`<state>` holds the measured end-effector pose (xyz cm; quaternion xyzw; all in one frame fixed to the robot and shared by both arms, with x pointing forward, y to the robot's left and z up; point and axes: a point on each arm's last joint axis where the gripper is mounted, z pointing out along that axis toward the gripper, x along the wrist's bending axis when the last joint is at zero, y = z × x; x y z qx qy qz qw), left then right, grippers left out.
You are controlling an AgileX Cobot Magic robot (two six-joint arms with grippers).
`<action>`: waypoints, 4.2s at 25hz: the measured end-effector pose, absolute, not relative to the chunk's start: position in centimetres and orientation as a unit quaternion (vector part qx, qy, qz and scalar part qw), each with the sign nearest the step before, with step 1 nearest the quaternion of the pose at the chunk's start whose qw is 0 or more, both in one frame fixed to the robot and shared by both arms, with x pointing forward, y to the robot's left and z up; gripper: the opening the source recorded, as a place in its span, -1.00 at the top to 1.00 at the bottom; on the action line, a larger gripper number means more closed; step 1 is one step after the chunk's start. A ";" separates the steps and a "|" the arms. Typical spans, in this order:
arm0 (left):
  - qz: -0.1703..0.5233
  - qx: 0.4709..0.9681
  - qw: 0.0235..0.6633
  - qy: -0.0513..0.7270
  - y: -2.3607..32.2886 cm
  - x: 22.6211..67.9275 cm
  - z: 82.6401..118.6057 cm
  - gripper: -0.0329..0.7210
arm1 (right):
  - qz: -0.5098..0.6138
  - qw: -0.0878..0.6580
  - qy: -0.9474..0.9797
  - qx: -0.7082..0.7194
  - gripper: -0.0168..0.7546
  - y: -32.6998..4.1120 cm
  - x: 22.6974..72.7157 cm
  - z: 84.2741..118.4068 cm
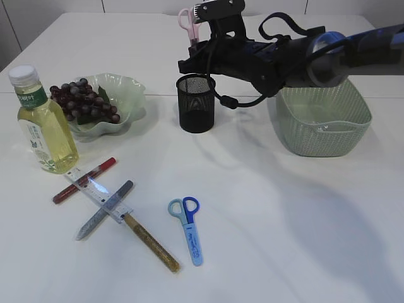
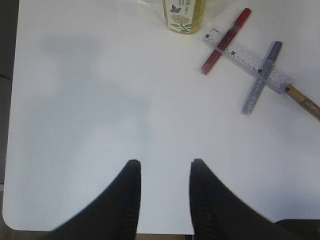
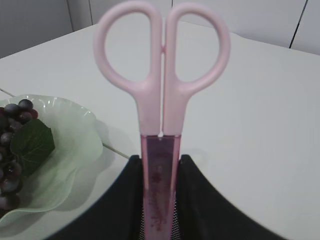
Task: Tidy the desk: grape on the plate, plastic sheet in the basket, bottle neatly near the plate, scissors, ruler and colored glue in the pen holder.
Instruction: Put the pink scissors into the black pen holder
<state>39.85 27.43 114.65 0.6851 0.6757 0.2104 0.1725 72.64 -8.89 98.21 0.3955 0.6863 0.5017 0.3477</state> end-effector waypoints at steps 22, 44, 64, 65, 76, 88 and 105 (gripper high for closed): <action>0.212 0.685 0.171 0.675 27.5 39.9 114.7 0.27 | 0.500 0.344 0.690 0.394 0.51 -8.8 73.2 95.4; 0.212 0.685 0.171 0.675 27.5 39.9 114.7 0.27 | 0.494 0.346 0.693 0.393 0.51 -9.1 73.3 95.3; 0.215 0.685 0.176 0.674 27.4 39.9 114.7 0.27 | 0.480 0.339 0.703 0.400 0.50 -9.2 73.6 93.3; 0.215 0.685 0.176 0.674 27.4 39.9 114.7 0.27 | 0.479 0.339 0.704 0.400 0.50 -9.2 73.6 93.3; 0.215 0.685 0.175 0.674 27.5 39.9 114.7 0.27 | 0.483 0.342 0.701 0.399 0.44 -9.1 73.8 93.7; 0.216 0.684 0.177 0.673 27.4 40.0 114.7 0.27 | 0.479 0.338 0.703 0.404 0.30 -9.2 73.8 93.6; 0.229 0.683 0.179 0.670 27.6 40.1 114.8 0.27 | 0.344 0.227 0.729 0.547 0.29 -9.6 70.8 102.8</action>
